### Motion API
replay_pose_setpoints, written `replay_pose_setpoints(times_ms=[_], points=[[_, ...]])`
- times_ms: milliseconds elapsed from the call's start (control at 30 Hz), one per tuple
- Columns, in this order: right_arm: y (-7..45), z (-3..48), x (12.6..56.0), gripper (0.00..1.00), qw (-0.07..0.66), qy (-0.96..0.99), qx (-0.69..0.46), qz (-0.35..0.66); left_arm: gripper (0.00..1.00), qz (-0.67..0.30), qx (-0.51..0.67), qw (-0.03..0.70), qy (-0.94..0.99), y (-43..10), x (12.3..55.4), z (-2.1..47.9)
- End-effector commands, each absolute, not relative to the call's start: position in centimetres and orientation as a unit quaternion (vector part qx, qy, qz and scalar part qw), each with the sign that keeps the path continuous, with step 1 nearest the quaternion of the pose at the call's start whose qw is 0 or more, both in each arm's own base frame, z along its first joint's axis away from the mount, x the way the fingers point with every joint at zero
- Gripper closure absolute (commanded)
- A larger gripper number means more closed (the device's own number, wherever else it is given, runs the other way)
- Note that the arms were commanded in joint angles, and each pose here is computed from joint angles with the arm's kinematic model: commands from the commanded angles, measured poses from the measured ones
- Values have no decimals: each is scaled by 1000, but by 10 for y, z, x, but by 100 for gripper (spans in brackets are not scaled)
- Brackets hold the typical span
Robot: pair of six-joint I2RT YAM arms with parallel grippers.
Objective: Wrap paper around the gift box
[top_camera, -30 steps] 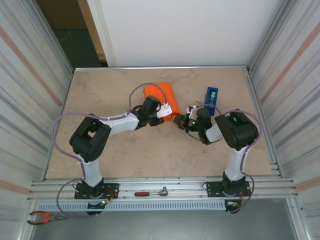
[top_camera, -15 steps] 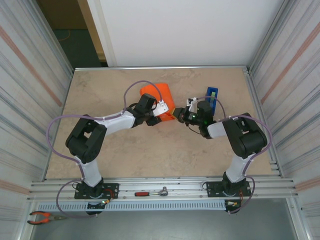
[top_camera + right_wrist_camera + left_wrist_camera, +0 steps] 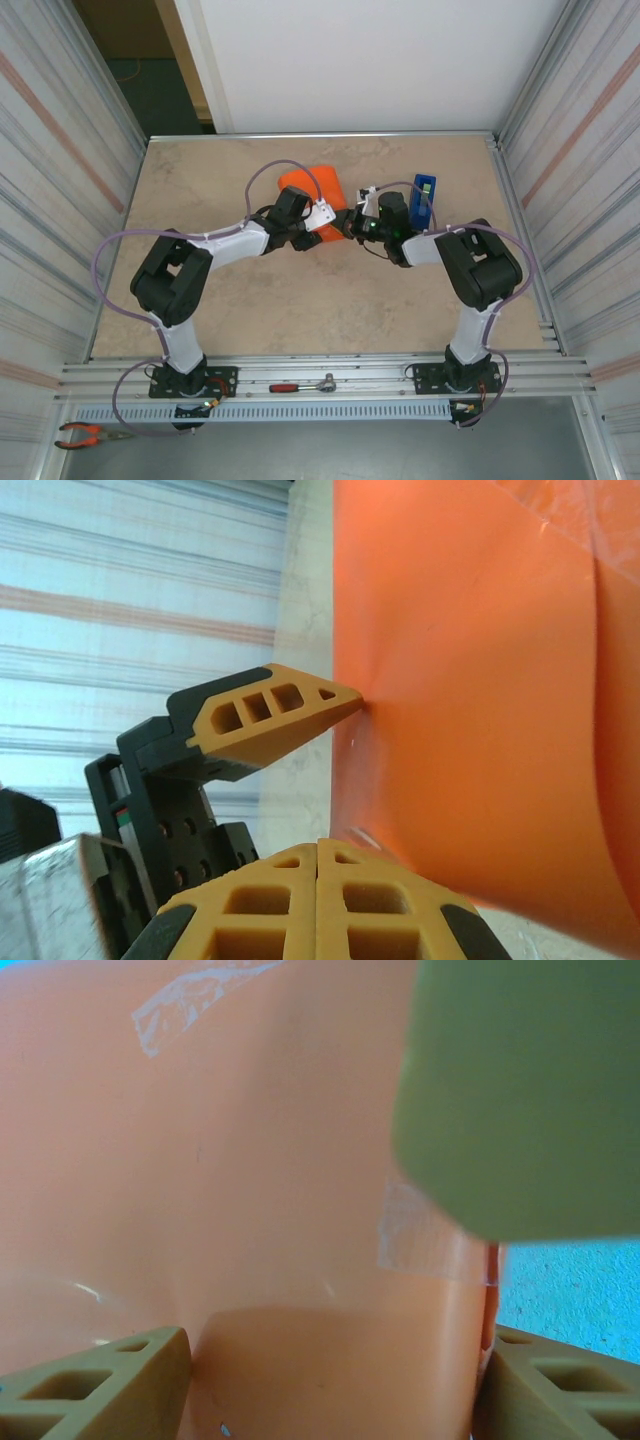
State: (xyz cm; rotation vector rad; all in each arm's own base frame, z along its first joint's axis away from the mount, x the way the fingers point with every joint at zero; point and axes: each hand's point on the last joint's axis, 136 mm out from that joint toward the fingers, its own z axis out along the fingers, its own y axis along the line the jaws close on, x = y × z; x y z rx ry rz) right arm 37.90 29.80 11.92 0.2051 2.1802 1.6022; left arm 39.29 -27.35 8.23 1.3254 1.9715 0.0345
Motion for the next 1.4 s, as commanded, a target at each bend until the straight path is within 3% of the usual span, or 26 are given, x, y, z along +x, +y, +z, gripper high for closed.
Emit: replay_pose_setpoints(times_ms=[0,433,833,1367], points=[[306,124,386,100,216,771,74,595,30,-5,503,395,769,-276,393,105],[304,102,390,100,194,791,96,572,27,-53,467,440,765,-277,396,151],[305,107,387,100,185,828,73,524,19,-172,244,520,800,-210,422,226],[314,111,390,100,166,867,47,467,17,-190,186,511,817,-177,411,218]])
